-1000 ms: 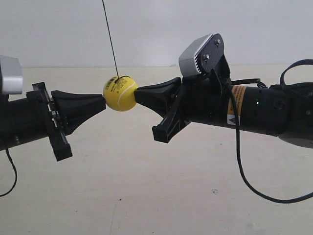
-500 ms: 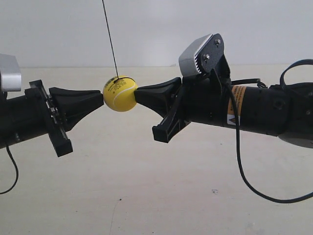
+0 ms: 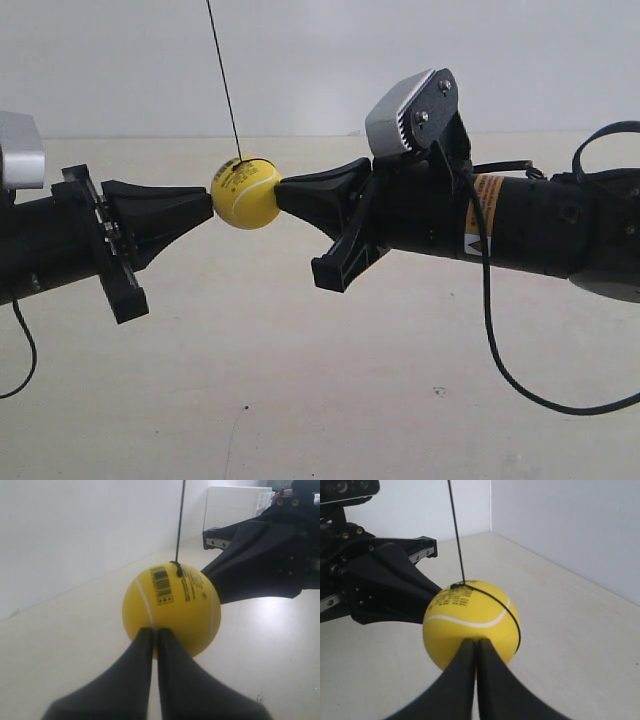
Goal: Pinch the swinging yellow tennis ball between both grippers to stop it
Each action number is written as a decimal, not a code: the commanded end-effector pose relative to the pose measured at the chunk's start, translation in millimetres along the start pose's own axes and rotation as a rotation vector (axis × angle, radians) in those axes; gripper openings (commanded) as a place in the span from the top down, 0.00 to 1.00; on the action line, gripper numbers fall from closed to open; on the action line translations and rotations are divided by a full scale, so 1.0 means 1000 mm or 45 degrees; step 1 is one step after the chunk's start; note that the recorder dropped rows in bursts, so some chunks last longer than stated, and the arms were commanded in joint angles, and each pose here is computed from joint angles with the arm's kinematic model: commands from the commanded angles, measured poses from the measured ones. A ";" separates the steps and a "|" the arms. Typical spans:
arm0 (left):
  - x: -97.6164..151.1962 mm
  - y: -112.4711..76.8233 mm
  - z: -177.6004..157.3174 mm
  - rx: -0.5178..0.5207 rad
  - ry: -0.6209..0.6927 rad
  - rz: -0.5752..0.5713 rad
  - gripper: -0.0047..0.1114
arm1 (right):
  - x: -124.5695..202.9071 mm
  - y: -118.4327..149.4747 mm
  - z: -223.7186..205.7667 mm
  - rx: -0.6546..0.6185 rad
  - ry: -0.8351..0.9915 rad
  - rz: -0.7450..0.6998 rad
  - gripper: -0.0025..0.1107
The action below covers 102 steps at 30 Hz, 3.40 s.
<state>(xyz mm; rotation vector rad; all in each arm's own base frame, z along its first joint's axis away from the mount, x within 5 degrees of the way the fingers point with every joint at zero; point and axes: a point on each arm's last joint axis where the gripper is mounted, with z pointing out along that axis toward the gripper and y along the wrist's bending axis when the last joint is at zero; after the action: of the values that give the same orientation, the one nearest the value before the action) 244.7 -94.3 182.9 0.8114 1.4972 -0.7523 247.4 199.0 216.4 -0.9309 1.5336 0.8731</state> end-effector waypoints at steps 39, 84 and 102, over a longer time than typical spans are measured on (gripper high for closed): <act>0.014 0.035 -0.007 -0.508 0.140 -0.315 0.92 | 0.017 -0.034 -0.008 0.481 0.265 -0.027 0.98; -0.004 0.002 -0.011 0.117 0.055 -0.128 0.92 | -0.019 0.023 -0.006 -0.357 0.251 -0.024 0.98; -0.006 -0.009 -0.005 0.194 0.060 -0.076 0.92 | -0.020 0.016 -0.003 -0.258 0.219 -0.026 0.98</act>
<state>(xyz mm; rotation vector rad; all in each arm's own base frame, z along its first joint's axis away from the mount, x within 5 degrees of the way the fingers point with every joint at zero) 233.3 -94.1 186.4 0.9170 1.5495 -0.9079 232.6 204.9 234.9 -1.1964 1.6126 0.9763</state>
